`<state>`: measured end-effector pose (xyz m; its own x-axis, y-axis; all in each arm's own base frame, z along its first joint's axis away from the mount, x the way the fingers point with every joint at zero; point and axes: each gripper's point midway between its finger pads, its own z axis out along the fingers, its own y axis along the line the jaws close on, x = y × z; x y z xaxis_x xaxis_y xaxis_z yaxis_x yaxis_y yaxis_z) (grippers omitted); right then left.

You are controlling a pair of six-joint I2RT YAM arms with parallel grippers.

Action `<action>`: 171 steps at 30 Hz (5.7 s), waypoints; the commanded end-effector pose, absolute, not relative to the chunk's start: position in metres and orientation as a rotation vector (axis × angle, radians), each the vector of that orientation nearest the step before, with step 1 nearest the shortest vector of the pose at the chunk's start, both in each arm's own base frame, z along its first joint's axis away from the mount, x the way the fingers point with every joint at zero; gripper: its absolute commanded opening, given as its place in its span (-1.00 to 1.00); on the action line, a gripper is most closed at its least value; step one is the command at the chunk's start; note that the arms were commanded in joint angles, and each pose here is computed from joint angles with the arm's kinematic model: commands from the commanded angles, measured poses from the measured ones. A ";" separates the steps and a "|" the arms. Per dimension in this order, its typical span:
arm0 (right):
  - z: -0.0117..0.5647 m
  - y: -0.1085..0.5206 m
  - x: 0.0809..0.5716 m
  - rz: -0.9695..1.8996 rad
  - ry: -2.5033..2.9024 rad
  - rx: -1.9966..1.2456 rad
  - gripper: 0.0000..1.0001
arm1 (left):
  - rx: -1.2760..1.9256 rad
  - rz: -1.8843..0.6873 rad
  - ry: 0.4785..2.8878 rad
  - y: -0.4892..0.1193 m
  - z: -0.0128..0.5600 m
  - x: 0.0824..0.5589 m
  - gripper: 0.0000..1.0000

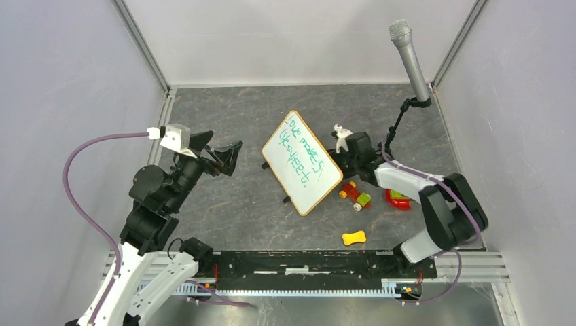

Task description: Erase the whiteboard

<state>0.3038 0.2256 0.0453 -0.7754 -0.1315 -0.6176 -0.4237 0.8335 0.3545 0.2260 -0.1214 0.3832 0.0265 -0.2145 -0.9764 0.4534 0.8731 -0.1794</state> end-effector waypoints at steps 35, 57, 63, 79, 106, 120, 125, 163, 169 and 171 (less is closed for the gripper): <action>0.081 0.111 0.226 0.346 2.377 -0.299 0.42 | 0.211 -0.528 1.567 -0.137 0.357 0.251 0.99; 0.113 0.177 0.218 0.397 2.124 -0.489 0.51 | 0.212 -0.541 1.552 -0.137 0.360 0.246 0.99; 0.116 0.190 0.228 0.416 2.096 -0.477 0.51 | 0.214 -0.541 1.556 -0.137 0.359 0.247 0.99; 0.115 0.206 0.251 0.407 2.058 -0.458 0.53 | 0.218 -0.543 1.558 -0.139 0.359 0.248 0.99; 0.199 0.136 0.211 0.349 1.894 -0.318 0.96 | 0.473 -0.825 1.853 -0.231 0.281 0.240 0.99; 0.264 0.070 0.188 0.312 1.638 -0.076 0.96 | 0.985 -0.792 1.994 -0.380 0.156 0.120 0.99; 0.274 0.054 0.179 0.341 1.561 0.005 0.96 | 1.138 -0.724 2.032 -0.425 0.122 0.114 0.99; 0.289 0.018 0.161 0.385 1.406 0.189 0.96 | 1.385 -0.400 2.093 -0.471 0.030 0.104 0.14; 0.288 0.020 0.164 0.369 1.428 0.180 0.96 | 1.249 -0.472 2.094 -0.464 0.052 0.110 -0.01; 0.288 0.022 0.165 0.364 1.441 0.171 0.96 | 1.213 -0.524 2.099 -0.462 0.059 0.109 -0.06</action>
<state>0.1772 0.0335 0.2698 0.0121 0.2673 -0.9635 -0.1221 0.9568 0.2639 0.1033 -0.4573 0.0240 -0.3101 0.7246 -0.6155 0.9005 0.4315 0.0544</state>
